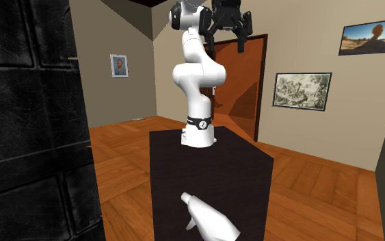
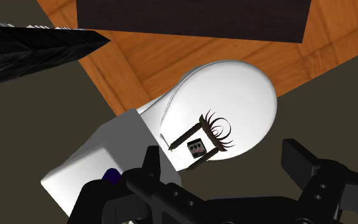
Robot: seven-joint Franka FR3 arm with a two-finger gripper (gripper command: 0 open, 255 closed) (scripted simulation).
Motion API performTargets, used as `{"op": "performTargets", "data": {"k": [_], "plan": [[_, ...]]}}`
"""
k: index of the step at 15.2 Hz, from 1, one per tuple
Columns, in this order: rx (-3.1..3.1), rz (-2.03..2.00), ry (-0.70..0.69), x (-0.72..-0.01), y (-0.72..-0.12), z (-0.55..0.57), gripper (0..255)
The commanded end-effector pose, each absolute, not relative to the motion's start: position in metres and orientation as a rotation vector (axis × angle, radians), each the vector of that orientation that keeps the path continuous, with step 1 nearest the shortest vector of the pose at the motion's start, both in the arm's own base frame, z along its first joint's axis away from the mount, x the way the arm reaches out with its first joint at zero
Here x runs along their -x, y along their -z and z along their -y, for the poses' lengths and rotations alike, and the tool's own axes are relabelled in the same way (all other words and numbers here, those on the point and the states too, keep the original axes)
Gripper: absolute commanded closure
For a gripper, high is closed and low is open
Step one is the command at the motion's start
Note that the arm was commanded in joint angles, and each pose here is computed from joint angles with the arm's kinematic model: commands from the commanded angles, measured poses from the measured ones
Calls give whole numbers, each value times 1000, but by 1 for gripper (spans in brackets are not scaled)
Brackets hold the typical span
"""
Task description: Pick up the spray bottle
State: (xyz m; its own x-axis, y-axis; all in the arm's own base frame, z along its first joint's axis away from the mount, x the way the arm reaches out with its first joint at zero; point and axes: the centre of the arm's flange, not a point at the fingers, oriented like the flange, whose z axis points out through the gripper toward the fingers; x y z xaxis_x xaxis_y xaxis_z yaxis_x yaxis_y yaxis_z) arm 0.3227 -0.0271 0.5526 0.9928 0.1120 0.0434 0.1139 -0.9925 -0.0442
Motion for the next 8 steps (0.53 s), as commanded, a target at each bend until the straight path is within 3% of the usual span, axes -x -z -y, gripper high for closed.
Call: {"op": "performTargets", "data": {"k": [1,8], "plan": [[3089,175,63,-323,-553,27,0],[3058,327,156,-357,-487,80,0]]}}
